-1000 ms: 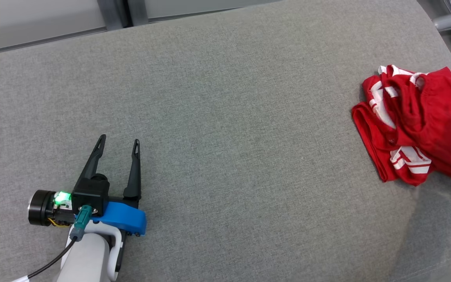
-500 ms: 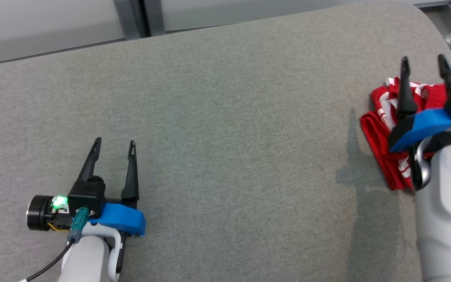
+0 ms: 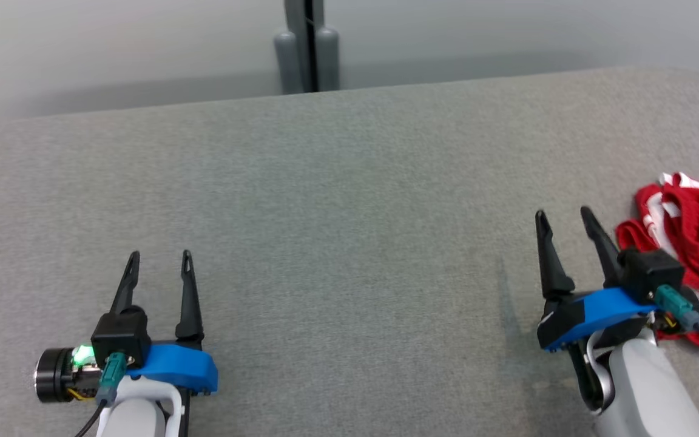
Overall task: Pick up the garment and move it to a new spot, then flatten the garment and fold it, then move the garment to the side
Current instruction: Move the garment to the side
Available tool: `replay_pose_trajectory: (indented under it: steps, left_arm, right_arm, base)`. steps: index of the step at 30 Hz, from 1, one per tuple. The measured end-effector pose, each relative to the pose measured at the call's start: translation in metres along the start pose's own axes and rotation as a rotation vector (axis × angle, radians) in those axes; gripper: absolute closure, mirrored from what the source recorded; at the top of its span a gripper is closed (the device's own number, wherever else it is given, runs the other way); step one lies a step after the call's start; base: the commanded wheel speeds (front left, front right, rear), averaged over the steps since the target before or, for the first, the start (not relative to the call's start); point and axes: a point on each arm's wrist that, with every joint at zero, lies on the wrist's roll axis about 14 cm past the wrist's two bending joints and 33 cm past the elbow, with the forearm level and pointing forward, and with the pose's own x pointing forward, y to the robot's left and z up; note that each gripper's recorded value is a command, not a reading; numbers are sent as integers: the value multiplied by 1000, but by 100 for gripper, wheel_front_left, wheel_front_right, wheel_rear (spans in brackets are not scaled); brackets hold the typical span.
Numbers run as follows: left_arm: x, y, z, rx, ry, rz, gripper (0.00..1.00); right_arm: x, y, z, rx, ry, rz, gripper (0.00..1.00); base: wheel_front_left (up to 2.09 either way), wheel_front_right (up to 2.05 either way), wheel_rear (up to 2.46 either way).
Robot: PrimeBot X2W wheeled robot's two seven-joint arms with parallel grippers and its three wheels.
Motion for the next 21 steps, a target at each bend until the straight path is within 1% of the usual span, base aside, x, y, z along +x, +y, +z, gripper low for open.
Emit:
replay_pose_trajectory:
  steps: [3, 5, 11, 21]
  left_arm:
    - [-16, 19, -1, -17, 5, 72, 0]
    - [-26, 26, 1, -22, 2, 98, 0]
    - [-54, 37, 1, -33, 1, 142, 0]
    - [-83, 38, 2, -44, -14, 161, 0]
  right_arm:
    - [-6, 18, -4, 17, 10, 46, 0]
    - [-10, 29, -6, 21, 16, 75, 0]
    - [-28, 48, -10, 36, 29, 125, 0]
    - [-60, 53, -12, 25, 36, 142, 0]
  base:
    - [0, 0, 0]
    - [0, 0, 0]
    - [0, 0, 0]
    - [0, 0, 0]
